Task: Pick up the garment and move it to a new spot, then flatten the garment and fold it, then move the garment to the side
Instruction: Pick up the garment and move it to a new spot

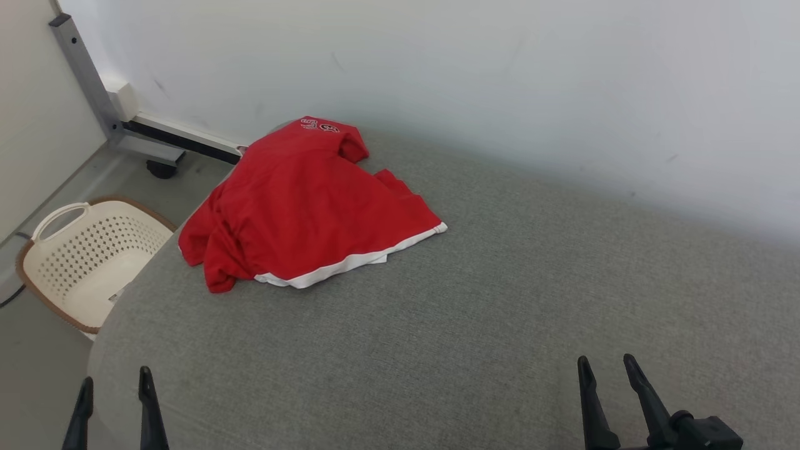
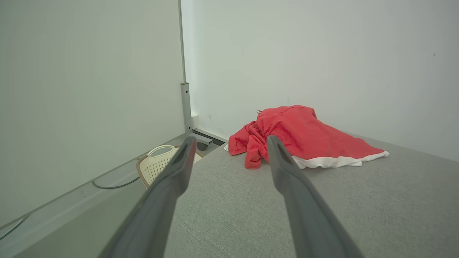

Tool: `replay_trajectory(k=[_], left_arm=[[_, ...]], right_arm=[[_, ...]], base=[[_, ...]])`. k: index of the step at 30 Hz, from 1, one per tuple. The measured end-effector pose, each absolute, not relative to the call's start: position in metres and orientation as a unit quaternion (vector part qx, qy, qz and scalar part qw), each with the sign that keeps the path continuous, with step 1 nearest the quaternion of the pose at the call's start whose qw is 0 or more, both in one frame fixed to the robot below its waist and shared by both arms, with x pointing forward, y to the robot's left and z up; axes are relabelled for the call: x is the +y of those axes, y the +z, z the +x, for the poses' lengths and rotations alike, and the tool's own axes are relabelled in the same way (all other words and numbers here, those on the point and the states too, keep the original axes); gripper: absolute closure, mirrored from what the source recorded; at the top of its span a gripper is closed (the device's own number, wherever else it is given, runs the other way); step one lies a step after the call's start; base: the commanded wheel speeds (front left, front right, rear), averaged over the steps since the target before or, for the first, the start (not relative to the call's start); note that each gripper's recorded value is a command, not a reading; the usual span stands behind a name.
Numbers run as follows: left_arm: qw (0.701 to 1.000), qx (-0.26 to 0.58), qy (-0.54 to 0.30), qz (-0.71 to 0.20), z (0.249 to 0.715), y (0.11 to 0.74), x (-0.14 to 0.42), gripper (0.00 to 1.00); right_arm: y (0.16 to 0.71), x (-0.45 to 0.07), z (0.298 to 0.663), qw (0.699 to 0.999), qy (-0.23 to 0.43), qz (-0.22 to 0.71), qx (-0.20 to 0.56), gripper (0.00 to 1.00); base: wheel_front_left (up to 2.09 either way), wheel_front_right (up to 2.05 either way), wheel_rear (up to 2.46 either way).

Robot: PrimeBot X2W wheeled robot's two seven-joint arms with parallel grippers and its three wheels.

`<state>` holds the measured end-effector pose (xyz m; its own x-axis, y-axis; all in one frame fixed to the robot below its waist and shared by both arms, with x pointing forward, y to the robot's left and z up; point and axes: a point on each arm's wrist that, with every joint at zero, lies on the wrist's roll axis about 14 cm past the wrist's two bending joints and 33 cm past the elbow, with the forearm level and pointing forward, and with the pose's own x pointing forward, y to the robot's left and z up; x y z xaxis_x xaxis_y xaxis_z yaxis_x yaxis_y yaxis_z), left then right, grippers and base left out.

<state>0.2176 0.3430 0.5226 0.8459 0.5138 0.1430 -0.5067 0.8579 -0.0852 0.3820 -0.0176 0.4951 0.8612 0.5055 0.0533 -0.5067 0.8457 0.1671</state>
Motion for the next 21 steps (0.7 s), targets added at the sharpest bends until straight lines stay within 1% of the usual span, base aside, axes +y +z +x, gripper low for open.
replay_trajectory(k=[8,16,21], left_arm=[[0.964,-0.112,0.242,-0.016,0.267,0.548,0.346,0.00],[0.970,-0.138,0.202,0.004,0.335,0.574,0.346,0.00],[0.974,-0.123,0.191,0.006,0.376,0.569,0.351,0.00]], right_arm=[[0.496,-0.045,0.391,0.971,0.222,0.087,-0.013,0.00],[0.491,-0.085,0.403,0.983,0.162,0.091,-0.014,0.00],[0.486,-0.107,0.413,0.987,0.128,0.094,-0.012,0.00]], base=[[0.00,0.00,0.00],[0.00,0.00,0.00],[0.00,0.00,0.00]])
